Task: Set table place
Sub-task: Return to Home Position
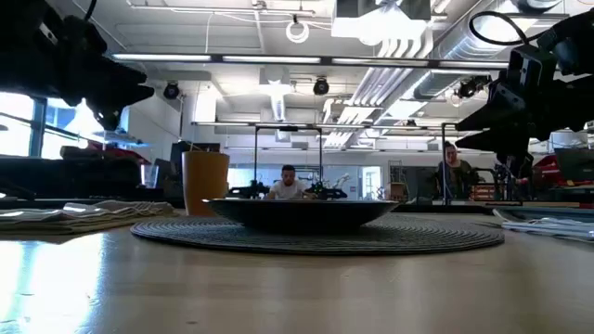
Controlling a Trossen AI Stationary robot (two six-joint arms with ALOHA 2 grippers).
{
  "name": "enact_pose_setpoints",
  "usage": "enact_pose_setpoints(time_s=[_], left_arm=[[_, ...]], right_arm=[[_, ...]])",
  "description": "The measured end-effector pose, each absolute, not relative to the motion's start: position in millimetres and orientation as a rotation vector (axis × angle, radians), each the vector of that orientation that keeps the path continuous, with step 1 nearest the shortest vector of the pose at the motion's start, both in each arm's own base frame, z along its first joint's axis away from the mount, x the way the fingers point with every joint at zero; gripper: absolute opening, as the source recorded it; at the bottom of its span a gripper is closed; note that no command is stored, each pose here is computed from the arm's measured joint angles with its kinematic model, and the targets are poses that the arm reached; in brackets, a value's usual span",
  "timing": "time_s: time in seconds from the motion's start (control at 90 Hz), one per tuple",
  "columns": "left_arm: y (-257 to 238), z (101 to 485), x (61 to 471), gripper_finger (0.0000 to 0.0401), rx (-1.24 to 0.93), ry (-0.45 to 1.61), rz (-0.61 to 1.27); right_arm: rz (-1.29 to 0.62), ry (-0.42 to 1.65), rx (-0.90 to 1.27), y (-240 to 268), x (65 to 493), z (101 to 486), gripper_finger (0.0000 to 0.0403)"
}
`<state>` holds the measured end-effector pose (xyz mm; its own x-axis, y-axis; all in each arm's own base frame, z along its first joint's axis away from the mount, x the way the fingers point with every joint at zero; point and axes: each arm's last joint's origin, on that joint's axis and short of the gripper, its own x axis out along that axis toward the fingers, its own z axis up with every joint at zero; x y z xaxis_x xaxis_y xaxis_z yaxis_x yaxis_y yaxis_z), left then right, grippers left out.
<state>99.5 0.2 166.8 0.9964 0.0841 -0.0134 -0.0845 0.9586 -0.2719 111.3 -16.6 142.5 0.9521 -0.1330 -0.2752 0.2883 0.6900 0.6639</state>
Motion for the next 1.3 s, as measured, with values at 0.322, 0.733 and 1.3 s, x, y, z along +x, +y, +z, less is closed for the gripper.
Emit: enact_pose_setpoints(time_s=[0.322,0.733,1.3], left_arm=[[2,170,97,0.0111,-0.278,-0.043,0.101],[3,170,97,0.0111,-0.278,-0.045,0.111],[3,170,97,0.0111,-0.278,-0.045,0.111]], right_arm=[[-0.238,0.212,0.775,-17,111,142,0.0108],[-0.238,0.213,0.775,-17,111,142,0.0108],[-0.091,0.086,0.761,-6,105,157,0.0108]])
